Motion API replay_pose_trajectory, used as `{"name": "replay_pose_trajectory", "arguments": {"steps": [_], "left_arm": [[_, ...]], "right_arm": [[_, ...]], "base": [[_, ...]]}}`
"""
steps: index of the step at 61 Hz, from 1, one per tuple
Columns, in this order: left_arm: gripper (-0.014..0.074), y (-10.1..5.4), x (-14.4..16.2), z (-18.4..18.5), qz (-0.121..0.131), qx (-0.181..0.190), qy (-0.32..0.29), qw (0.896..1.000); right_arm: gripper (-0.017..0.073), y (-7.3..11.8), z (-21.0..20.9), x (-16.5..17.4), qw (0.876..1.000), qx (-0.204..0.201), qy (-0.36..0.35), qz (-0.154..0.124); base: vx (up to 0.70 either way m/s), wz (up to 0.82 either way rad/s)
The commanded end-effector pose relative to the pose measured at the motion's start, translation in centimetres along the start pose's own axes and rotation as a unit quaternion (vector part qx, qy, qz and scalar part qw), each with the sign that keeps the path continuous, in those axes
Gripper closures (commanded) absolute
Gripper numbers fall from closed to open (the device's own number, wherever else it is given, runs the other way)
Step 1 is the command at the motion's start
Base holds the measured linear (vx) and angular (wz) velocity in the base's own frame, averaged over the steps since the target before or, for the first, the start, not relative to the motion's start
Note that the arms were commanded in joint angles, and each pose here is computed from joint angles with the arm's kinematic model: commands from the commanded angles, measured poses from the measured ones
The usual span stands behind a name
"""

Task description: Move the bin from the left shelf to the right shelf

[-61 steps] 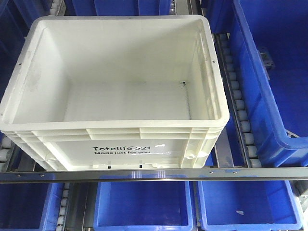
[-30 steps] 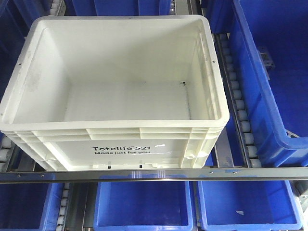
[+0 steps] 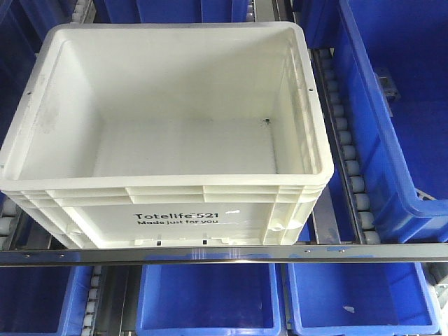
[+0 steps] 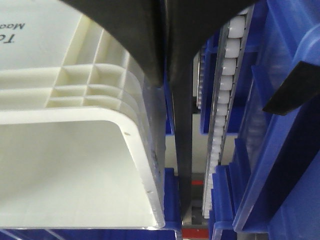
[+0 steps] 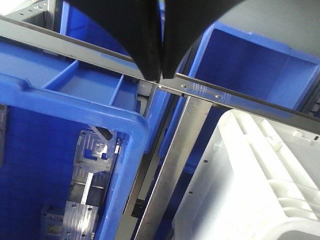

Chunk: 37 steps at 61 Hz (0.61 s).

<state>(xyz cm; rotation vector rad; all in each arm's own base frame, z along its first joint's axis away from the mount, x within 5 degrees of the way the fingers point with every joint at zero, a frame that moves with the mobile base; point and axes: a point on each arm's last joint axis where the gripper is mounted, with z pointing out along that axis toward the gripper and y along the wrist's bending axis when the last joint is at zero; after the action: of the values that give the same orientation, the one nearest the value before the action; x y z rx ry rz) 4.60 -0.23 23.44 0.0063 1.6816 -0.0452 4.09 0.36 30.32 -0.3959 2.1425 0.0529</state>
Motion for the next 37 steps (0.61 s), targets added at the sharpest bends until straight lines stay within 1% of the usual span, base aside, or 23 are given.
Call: {"name": "replay_pose_trajectory", "arguments": {"steps": [1, 13, 22, 29, 37], "left_arm": [[0.0601, 0.1, -0.3, 0.1, -0.013, -0.003, -0.086, 0.996], [0.0601, 0.3, 1.8, 1.0, -0.013, -0.008, -0.120, 0.993], [0.0601, 0.2, 1.7, 1.0, -0.010, -0.005, -0.130, 0.991], [0.0601, 0.1, 1.7, 1.0, -0.001, 0.009, -0.129, 0.992], [0.0601, 0.1, 1.7, 1.0, -0.002, 0.007, -0.129, 0.992]], "right_arm": [[0.0568, -0.1, -0.4, -1.1, 0.999, 0.005, -0.036, -0.006], [0.0568, -0.1, -0.4, -1.1, 0.999, 0.004, -0.035, -0.006], [0.0568, -0.1, -0.4, -1.1, 0.999, 0.004, -0.035, -0.006], [0.0568, -0.1, -0.4, -1.1, 0.999, 0.004, -0.035, -0.006], [0.0568, -0.1, -0.4, -1.1, 0.999, 0.004, -0.035, -0.006]], "base": [[0.00, 0.00], [0.00, 0.00], [0.00, 0.00], [0.00, 0.00], [0.00, 0.00]]}}
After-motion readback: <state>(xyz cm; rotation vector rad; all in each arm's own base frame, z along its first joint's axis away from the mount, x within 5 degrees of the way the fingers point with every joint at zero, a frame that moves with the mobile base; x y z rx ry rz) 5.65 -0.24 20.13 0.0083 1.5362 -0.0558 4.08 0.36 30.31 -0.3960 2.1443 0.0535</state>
